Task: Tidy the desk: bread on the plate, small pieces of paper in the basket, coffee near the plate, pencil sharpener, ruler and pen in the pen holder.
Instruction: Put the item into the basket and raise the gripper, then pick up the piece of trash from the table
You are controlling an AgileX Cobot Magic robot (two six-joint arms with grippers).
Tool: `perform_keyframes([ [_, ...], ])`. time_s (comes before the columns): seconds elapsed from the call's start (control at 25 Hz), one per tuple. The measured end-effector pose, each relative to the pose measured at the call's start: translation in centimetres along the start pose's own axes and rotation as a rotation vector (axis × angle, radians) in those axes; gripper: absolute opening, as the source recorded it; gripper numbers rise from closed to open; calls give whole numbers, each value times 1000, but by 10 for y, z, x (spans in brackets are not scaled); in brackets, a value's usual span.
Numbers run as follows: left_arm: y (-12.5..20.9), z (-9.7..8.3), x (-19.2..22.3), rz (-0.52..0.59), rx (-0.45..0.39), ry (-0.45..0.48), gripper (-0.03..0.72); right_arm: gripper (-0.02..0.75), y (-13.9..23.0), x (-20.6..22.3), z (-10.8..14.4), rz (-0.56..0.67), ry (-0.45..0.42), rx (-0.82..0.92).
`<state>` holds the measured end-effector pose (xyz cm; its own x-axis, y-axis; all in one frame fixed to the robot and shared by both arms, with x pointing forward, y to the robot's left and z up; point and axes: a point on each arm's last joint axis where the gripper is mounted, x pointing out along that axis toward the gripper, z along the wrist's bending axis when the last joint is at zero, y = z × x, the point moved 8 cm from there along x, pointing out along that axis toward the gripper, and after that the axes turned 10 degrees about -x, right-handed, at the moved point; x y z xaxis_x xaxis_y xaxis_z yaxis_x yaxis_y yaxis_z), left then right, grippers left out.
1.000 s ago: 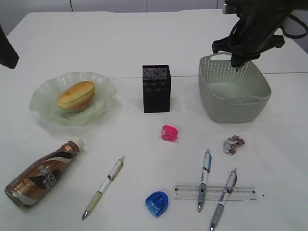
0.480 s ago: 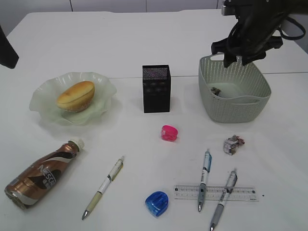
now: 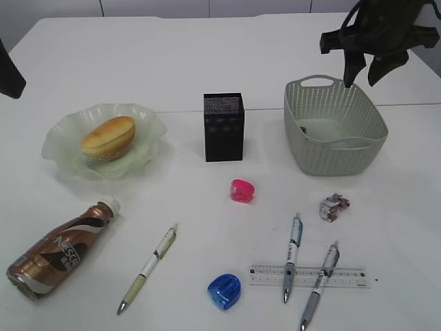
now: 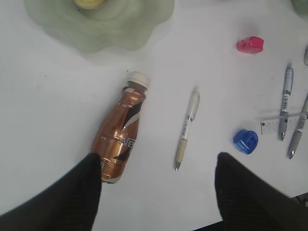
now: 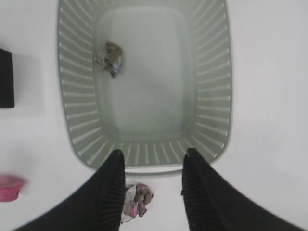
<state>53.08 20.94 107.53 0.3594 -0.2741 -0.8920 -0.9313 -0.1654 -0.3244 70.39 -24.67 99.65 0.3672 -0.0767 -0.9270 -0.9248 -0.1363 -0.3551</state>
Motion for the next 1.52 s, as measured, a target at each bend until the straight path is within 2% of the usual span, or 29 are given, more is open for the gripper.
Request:
perform_keyframes([
  [0.16,0,0,0,0,0,0,533,281,4,-2,9,23,-53,2],
  [0.32,0,0,0,0,0,0,533,274,7,-3,19,34,-112,19],
  [0.48,0,0,0,0,0,0,533,272,22,-12,20,53,-124,19],
  [0.88,0,0,0,0,0,0,533,269,119,-8,24,269,-141,12],
  [1.0,0,0,0,0,0,0,533,269,137,0,26,321,-147,13],
  [1.32,0,0,0,0,0,0,533,269,135,6,30,292,-165,24],
  [1.52,0,0,0,0,0,0,532,269,128,9,26,246,-143,20],
])
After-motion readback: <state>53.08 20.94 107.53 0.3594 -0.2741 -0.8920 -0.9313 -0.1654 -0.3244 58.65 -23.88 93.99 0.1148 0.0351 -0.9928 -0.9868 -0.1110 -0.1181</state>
